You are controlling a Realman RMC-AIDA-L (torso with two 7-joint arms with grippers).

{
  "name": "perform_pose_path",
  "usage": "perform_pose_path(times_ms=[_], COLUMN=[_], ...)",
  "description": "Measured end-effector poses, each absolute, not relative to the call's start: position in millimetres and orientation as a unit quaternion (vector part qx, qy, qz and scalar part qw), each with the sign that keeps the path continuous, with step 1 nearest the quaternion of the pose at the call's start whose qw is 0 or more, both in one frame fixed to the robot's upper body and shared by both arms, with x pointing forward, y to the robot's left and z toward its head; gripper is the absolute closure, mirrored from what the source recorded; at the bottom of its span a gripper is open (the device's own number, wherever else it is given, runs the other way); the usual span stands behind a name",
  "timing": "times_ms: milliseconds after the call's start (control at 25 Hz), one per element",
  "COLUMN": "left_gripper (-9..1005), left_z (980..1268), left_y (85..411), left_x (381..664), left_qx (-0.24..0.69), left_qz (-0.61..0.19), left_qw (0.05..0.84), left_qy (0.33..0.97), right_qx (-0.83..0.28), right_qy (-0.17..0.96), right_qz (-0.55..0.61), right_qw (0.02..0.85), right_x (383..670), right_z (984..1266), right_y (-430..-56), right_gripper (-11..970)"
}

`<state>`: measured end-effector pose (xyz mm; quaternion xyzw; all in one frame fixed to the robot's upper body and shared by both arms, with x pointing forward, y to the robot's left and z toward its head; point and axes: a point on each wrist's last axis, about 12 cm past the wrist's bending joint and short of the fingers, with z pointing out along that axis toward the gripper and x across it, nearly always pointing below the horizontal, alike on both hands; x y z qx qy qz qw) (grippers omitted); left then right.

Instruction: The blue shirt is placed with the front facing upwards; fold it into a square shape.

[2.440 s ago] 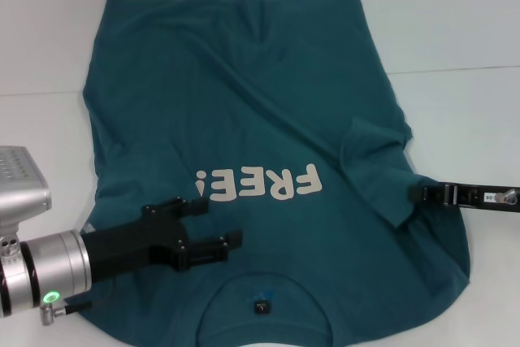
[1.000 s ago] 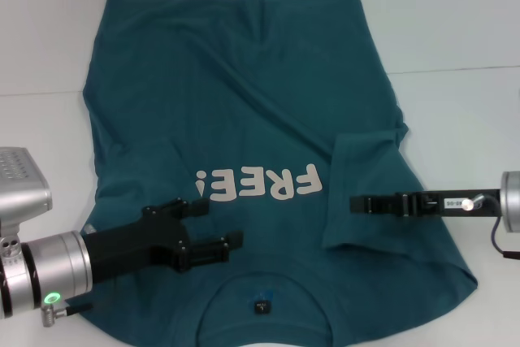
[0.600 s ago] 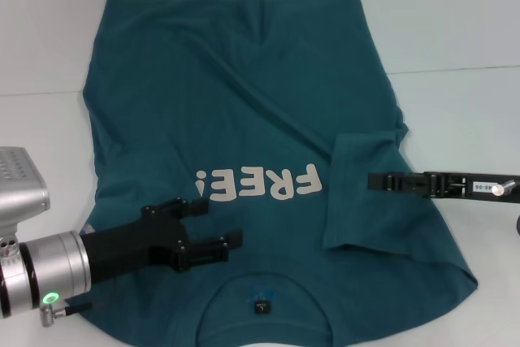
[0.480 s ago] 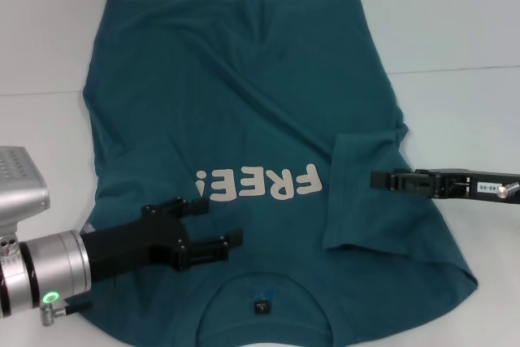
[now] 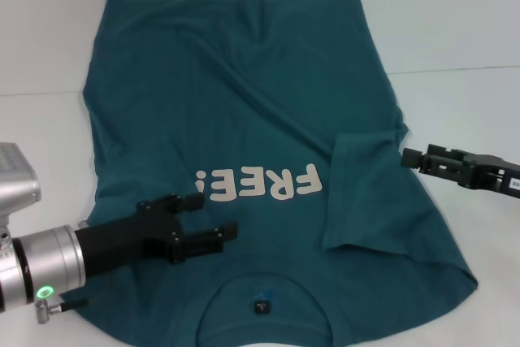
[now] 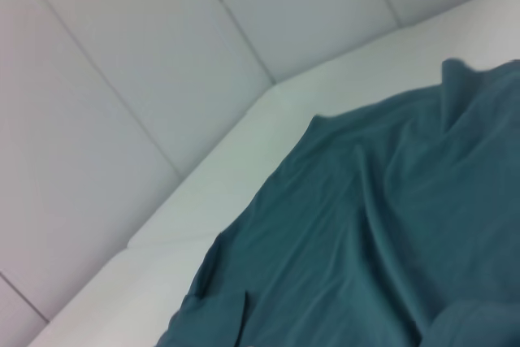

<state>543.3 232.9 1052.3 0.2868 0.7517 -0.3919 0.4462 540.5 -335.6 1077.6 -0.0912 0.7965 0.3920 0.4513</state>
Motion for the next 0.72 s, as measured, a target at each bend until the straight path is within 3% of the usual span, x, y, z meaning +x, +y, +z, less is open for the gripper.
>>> perform_pose_path(times_ms=[280, 720], left_gripper=[94, 94], left_z=[1057, 1051], left_y=[257, 327], left_x=[542, 524], left_qx=[0.227, 0.101], left_qz=[-0.384, -0.328], left_qw=[0.436, 0.432], left_qy=[0.782, 0.834], right_qx=[-0.091, -0.099], right_qy=[0.791, 0.784], right_qz=[0.403, 0.423], right_qw=[0.451, 0.443], right_x=[536, 548], right_z=[1076, 1084], right_y=[-333, -320], right_gripper=[43, 46])
